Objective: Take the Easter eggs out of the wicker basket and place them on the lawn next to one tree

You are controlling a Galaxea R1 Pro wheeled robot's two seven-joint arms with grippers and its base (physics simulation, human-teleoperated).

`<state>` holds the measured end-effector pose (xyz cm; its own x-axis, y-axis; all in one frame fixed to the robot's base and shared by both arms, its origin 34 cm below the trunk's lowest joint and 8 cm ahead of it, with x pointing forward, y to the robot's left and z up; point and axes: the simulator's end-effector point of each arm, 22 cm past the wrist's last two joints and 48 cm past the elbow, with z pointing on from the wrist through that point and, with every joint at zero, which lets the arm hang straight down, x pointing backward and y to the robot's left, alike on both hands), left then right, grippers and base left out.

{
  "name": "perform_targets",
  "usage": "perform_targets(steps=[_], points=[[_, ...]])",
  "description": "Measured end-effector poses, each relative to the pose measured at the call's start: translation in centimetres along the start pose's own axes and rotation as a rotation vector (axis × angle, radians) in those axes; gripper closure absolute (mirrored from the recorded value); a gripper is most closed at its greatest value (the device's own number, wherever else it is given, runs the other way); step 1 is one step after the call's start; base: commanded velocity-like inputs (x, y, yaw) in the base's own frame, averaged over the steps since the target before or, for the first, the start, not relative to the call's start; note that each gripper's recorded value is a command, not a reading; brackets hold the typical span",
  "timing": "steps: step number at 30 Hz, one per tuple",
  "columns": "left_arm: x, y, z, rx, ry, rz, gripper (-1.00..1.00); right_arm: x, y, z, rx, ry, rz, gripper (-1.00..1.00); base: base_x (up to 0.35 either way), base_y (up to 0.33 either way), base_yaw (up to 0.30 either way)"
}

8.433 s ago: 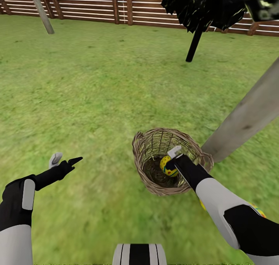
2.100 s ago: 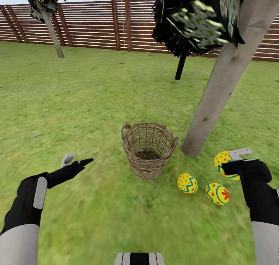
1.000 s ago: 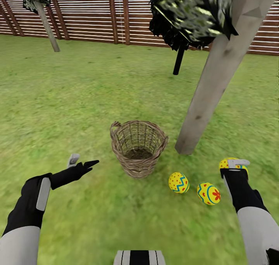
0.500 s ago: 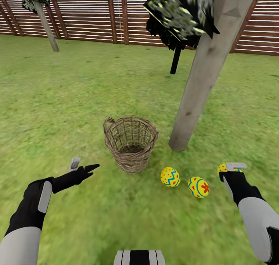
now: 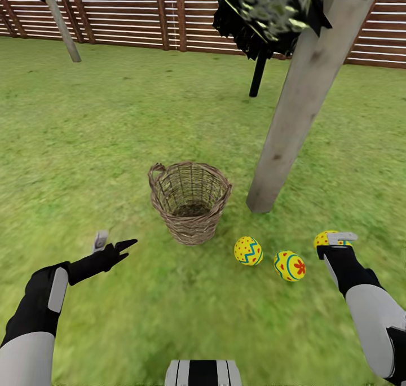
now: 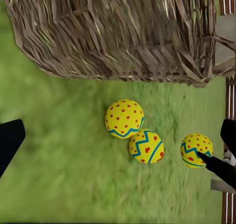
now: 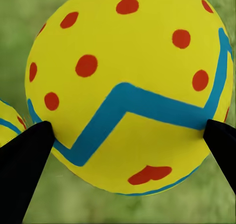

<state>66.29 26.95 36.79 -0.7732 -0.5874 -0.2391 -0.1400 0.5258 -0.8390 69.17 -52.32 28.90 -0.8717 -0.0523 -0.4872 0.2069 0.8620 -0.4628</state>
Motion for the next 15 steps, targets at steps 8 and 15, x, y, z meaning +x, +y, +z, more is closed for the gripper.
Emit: perform_targets(steps=[8, 15], points=[[2.0, 1.1, 1.6, -0.018, 0.061, 0.006, -1.00, 2.6, 3.2, 1.8, -0.066, 0.103, -0.014, 1.00, 0.000, 0.000, 0.000], [3.2, 2.5, 2.5, -0.037, 0.093, -0.003, -1.00, 4.0, 3.1, 3.0, -0.053, 0.130, -0.022, 1.00, 0.000, 0.000, 0.000]])
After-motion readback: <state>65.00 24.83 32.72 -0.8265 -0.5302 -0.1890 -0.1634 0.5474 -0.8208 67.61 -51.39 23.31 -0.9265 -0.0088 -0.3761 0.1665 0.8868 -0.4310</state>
